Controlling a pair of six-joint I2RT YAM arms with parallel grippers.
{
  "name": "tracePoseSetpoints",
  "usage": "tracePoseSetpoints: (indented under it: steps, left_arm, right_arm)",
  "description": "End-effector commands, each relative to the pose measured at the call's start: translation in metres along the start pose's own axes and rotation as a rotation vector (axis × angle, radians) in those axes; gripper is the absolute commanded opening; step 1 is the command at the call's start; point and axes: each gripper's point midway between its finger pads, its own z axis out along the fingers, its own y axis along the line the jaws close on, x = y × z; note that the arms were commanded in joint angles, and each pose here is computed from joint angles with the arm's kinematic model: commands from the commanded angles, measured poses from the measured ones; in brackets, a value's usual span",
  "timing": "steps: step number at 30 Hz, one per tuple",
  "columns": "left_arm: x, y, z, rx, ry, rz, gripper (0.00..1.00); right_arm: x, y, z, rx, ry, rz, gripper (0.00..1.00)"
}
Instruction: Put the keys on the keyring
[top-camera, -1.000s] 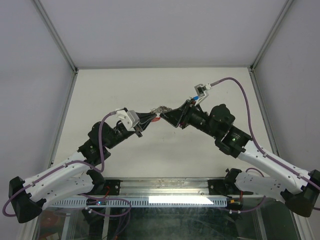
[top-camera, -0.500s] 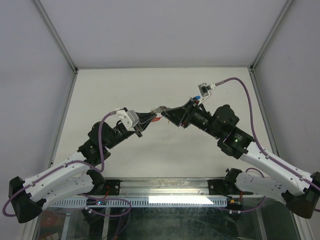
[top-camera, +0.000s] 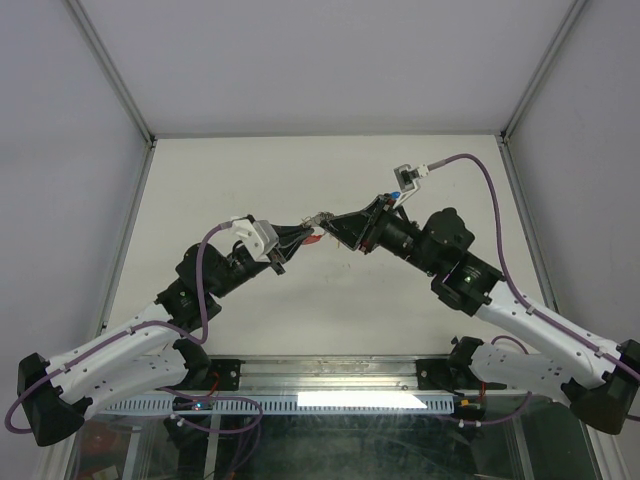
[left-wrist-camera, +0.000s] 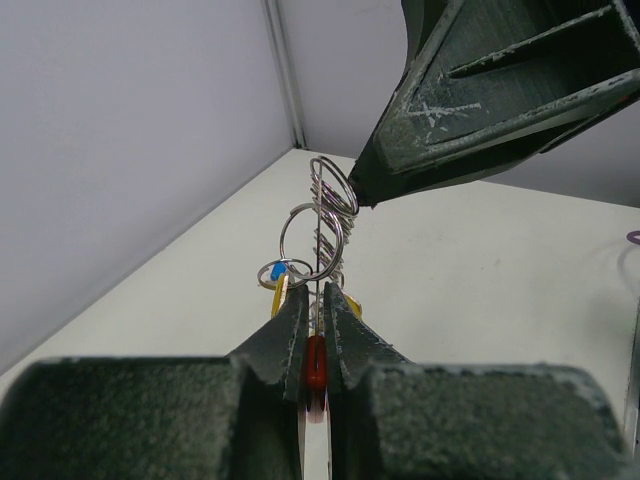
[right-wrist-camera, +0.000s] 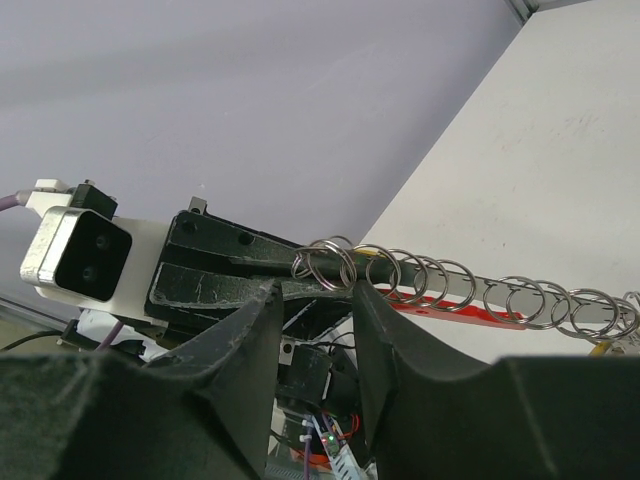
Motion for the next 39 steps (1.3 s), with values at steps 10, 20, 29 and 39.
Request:
tracePoseSetpoints:
  steps: [10, 20, 29, 39]
  left_arm:
    - [-0.043, -0.001, 0.002, 0.016, -0.124, 0.004, 0.0]
    - [-0.04, -0.002, 0.003, 0.022, -0.116, 0.008, 0.0]
    - [-0.041, -0.004, 0.004, 0.033, -0.117, 0.01, 0.0]
    - [-0.039, -0.003, 0.004, 0.025, -0.11, 0.009, 0.0]
  right_arm:
    - [-0.026, 0.033, 0.003, -0.113, -0.073, 0.011, 0.33]
    - [-0.023, 0.031, 0.004, -0.114, -0.07, 0.019, 0.28]
    - [-0.019, 0.02, 0.009, -0.063, -0.052, 0.016, 0.32]
    - [-0.024, 0.034, 0.006, -0.129, -0.069, 0.014, 0.25]
